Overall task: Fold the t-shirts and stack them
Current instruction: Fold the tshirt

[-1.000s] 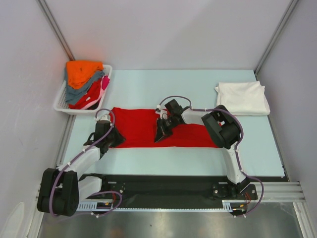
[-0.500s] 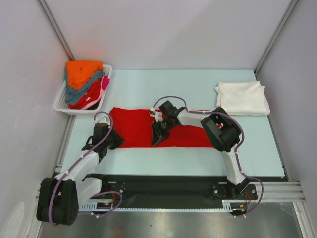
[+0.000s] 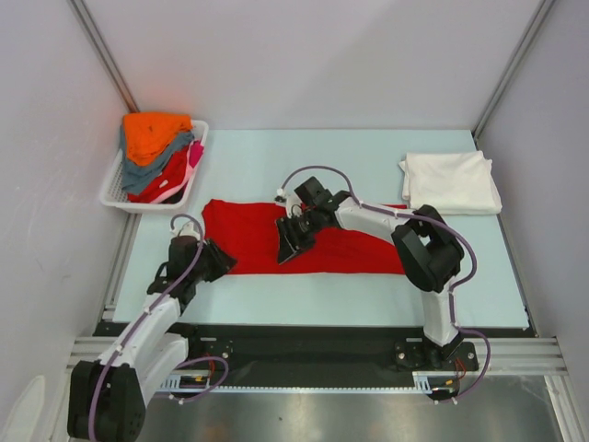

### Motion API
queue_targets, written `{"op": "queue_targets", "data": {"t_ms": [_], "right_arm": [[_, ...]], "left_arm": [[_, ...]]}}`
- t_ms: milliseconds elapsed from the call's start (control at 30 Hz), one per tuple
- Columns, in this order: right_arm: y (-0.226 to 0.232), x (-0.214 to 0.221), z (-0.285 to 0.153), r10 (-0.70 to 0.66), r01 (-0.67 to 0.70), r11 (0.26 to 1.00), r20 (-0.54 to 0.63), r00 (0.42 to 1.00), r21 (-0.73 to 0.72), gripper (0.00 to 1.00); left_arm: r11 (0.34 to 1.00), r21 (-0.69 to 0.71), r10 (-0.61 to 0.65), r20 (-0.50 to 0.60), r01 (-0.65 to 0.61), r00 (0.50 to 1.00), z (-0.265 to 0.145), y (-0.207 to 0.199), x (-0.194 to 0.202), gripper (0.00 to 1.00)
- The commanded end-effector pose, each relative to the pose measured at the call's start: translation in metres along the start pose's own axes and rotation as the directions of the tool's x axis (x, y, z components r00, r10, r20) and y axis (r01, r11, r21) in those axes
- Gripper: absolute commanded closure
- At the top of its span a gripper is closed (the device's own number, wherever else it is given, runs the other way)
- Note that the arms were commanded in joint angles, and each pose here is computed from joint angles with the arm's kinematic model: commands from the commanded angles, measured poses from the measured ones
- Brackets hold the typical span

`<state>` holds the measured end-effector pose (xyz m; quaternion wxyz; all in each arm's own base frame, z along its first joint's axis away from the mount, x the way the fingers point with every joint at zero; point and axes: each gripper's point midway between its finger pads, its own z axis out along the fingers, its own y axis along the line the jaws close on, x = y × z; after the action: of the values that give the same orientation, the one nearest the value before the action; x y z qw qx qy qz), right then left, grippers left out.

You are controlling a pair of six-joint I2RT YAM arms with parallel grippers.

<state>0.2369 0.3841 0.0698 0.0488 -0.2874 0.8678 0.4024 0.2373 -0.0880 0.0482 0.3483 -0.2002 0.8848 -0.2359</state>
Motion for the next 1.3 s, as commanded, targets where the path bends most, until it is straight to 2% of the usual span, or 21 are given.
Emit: {"op": "queue_targets", "data": {"t_ms": [0, 100, 267, 367, 433, 467, 533, 600, 667, 700, 833, 1067, 1267], "right_arm": [[0.027, -0.038, -0.026, -0.063, 0.064, 0.998, 0.123, 0.990, -0.005, 0.52], [0.037, -0.054, -0.022, -0.044, 0.053, 0.997, 0.162, 0.986, -0.055, 0.50], [0.041, -0.080, -0.005, -0.005, 0.031, 0.994, 0.245, 0.969, -0.101, 0.38], [0.038, -0.090, 0.006, 0.059, -0.014, 0.988, 0.291, 0.955, -0.154, 0.37], [0.044, -0.104, 0.008, 0.060, 0.011, 0.979, 0.345, 0.937, -0.201, 0.37], [0.038, -0.102, 0.016, 0.114, -0.041, 0.975, 0.333, 0.936, -0.218, 0.37], [0.039, -0.111, 0.020, 0.125, -0.027, 0.966, 0.372, 0.920, -0.258, 0.37], [0.033, -0.107, 0.030, 0.190, -0.079, 0.952, 0.365, 0.911, -0.297, 0.37], [0.034, -0.113, 0.032, 0.193, -0.054, 0.943, 0.407, 0.893, -0.329, 0.37], [0.026, -0.107, 0.041, 0.235, -0.099, 0.934, 0.386, 0.892, -0.342, 0.37], [0.023, -0.095, 0.057, 0.262, -0.117, 0.916, 0.350, 0.900, -0.384, 0.38], [0.044, -0.055, 0.055, 0.297, -0.152, 0.875, 0.261, 0.918, -0.460, 0.38], [0.082, -0.005, 0.048, 0.208, -0.094, 0.889, 0.212, 0.955, -0.448, 0.39]], "left_arm": [[0.999, 0.027, -0.030, 0.056, 0.029, 0.998, -0.007, -0.008, -0.011, 0.65], [0.999, 0.034, -0.033, 0.122, 0.029, 0.992, -0.012, -0.016, -0.031, 0.57], [1.000, -0.017, -0.002, 0.162, 0.005, 0.987, -0.017, -0.031, -0.069, 0.56], [0.999, -0.028, -0.021, 0.157, 0.026, 0.987, -0.009, -0.037, -0.082, 0.56], [0.999, -0.004, -0.038, 0.170, 0.039, 0.985, -0.003, -0.045, -0.090, 0.56], [0.998, 0.001, -0.066, 0.172, 0.066, 0.983, 0.001, -0.048, -0.095, 0.56], [0.996, -0.007, -0.084, 0.162, 0.086, 0.983, 0.014, -0.047, -0.098, 0.56], [0.994, -0.016, -0.100, 0.172, 0.104, 0.980, 0.021, -0.048, -0.104, 0.57], [0.992, -0.049, -0.109, 0.154, 0.117, 0.982, 0.034, -0.042, -0.105, 0.57], [0.991, -0.061, -0.111, 0.152, 0.121, 0.982, 0.040, -0.039, -0.106, 0.57], [0.981, -0.131, -0.135, 0.067, 0.143, 0.988, 0.070, -0.023, -0.091, 0.59], [0.969, -0.192, -0.162, -0.026, 0.154, 0.986, 0.100, -0.011, -0.078, 0.61], [0.965, -0.215, -0.163, -0.048, 0.149, 0.985, 0.107, -0.005, -0.073, 0.62]]}}
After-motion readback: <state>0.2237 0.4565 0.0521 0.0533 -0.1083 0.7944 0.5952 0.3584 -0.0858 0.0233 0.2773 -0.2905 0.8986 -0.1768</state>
